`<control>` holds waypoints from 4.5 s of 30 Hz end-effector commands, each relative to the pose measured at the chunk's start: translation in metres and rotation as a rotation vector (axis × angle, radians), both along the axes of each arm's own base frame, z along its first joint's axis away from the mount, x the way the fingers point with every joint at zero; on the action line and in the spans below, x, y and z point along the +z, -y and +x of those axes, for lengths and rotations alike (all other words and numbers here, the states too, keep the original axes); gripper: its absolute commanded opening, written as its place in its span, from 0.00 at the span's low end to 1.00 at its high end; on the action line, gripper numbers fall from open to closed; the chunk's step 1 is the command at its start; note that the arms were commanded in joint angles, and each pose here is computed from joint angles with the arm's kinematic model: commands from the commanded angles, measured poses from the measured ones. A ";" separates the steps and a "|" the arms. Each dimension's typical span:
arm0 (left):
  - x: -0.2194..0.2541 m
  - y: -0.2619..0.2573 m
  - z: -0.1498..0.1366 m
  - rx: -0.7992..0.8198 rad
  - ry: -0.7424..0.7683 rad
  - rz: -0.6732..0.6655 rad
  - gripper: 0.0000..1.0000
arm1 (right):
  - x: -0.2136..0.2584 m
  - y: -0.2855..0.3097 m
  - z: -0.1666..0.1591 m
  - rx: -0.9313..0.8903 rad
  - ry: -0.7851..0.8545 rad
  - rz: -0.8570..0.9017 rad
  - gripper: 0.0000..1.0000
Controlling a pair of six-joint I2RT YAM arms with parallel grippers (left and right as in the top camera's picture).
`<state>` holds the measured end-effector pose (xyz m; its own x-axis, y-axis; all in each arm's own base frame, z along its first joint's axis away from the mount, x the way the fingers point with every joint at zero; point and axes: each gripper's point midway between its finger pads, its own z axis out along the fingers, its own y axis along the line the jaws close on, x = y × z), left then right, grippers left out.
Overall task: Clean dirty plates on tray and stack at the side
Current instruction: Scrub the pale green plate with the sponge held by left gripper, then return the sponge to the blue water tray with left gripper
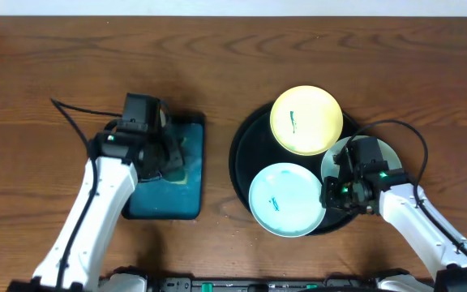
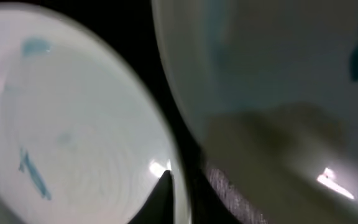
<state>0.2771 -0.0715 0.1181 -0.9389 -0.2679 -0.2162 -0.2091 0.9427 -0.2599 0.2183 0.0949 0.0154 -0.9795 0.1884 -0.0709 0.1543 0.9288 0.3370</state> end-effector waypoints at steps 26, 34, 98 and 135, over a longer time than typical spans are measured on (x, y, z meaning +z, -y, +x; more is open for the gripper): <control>-0.069 0.219 -0.008 -0.356 0.005 -0.210 0.07 | -0.008 -0.012 0.025 0.057 0.177 -0.126 0.01; -0.129 0.251 -0.036 -0.335 -0.147 -0.231 0.07 | -0.007 -0.006 0.031 -0.010 0.190 -0.150 0.01; -0.095 0.124 0.024 -0.126 -0.103 0.396 0.07 | -0.008 -0.005 0.030 -0.028 0.180 -0.150 0.01; 0.003 -0.022 0.024 0.028 0.006 0.139 0.45 | 0.046 -0.028 0.056 0.167 0.321 -0.094 0.01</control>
